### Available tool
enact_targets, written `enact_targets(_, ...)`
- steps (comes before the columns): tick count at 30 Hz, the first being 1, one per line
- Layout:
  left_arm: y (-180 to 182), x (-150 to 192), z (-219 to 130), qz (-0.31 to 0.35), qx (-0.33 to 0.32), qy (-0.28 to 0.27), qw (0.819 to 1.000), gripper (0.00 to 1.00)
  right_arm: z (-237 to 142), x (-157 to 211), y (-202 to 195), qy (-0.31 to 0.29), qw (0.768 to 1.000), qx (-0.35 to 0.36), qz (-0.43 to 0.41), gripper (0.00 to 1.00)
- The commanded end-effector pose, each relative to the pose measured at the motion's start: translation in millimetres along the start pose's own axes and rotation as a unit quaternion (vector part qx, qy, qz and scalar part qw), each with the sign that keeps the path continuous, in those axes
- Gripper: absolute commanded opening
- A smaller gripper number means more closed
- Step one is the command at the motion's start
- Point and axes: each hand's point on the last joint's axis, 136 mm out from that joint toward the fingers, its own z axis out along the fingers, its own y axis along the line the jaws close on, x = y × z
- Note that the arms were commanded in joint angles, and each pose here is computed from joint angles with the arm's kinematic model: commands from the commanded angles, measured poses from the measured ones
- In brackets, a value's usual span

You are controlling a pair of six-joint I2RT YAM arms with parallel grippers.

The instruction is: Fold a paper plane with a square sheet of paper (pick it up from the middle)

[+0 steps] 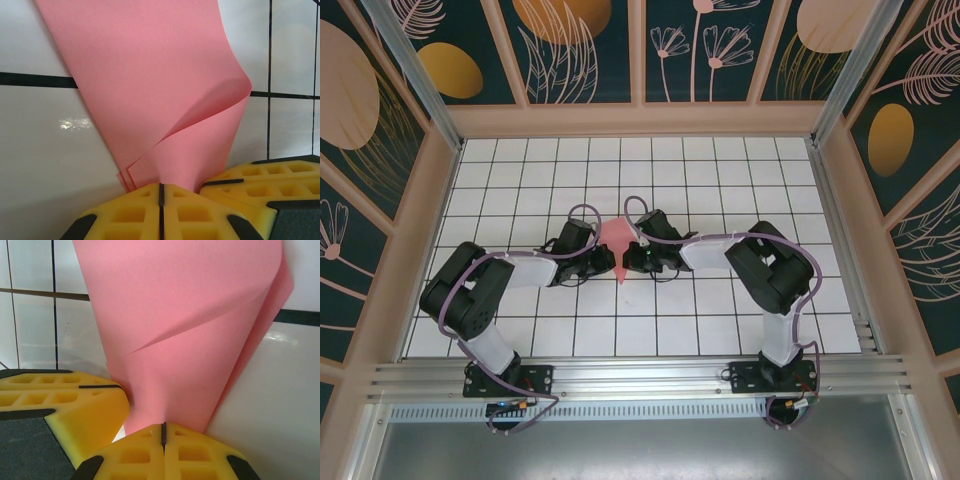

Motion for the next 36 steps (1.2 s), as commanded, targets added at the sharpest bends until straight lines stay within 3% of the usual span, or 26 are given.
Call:
enact_targets(1,-9.7,-10.3,-10.8,0.015,-0.001,-0.017,1.000,0.10,7.2,5.1,-9.8,0.013,1.000,0.008,0.004,0.03)
enact_targets(10,-38.4,-22.3,-24.0,0.022,0.052,-0.037,0.998,0.13,9.8,11.4,-15.7,0.022,1.000,0.014,0.008,0.03)
enact_targets(23,-11.7,-13.5,3.9,0.009,0.004,-0.005,1.000,0.12,9.8,12.1,-15.5,0.024,1.000,0.013,0.007,0.03)
enact_targets(30,11.0,-4.5,11.3,0.003,-0.042,0.009,0.999,0.10,-5.8,8.3,9.2,0.016,0.999,-0.026,-0.013,0.03)
enact_targets(36,20.3,2.1,14.9,-0.006,-0.054,0.018,0.998,0.09,-11.6,27.1,23.9,0.029,0.998,-0.049,-0.026,0.03)
